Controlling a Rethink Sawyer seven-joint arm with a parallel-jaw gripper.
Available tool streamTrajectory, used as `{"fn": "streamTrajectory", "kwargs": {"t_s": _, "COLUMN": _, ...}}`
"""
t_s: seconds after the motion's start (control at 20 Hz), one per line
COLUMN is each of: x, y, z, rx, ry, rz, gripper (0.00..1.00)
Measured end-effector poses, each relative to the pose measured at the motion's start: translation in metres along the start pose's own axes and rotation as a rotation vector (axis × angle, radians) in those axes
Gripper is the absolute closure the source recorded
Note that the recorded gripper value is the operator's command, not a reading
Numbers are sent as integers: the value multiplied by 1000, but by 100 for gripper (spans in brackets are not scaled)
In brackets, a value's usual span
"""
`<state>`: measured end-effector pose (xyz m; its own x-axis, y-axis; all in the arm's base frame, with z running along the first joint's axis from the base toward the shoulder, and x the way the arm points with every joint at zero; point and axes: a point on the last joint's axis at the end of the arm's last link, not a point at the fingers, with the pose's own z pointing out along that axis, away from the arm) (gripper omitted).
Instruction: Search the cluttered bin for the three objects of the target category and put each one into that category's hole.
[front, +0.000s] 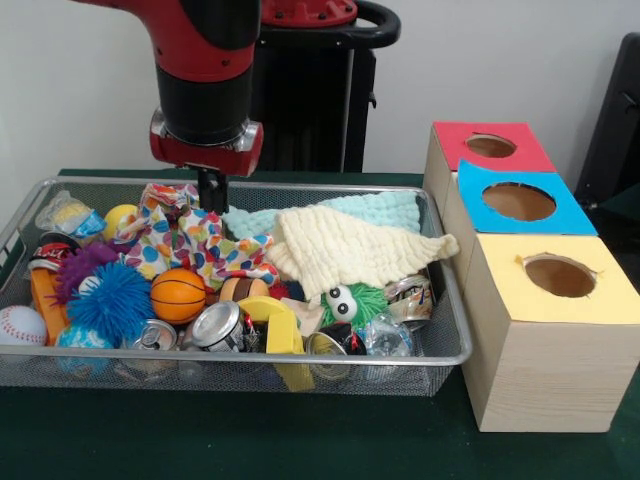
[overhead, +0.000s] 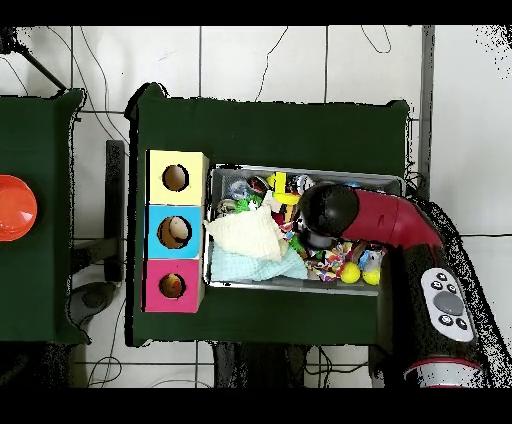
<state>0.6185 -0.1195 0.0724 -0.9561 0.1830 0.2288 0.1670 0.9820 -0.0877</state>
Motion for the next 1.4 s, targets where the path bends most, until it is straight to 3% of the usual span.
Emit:
{"fn": "streamTrajectory", "kwargs": {"t_s": 0.85, "x": -6, "y": -33, "z": 19, "rx": 4, "ry": 2, "rz": 6, "gripper": 100}}
{"fn": "streamTrajectory", "kwargs": {"t_s": 1.4, "x": -4, "y": -39, "z": 52, "rx": -3, "ry": 28, "rz": -19, "gripper": 100}}
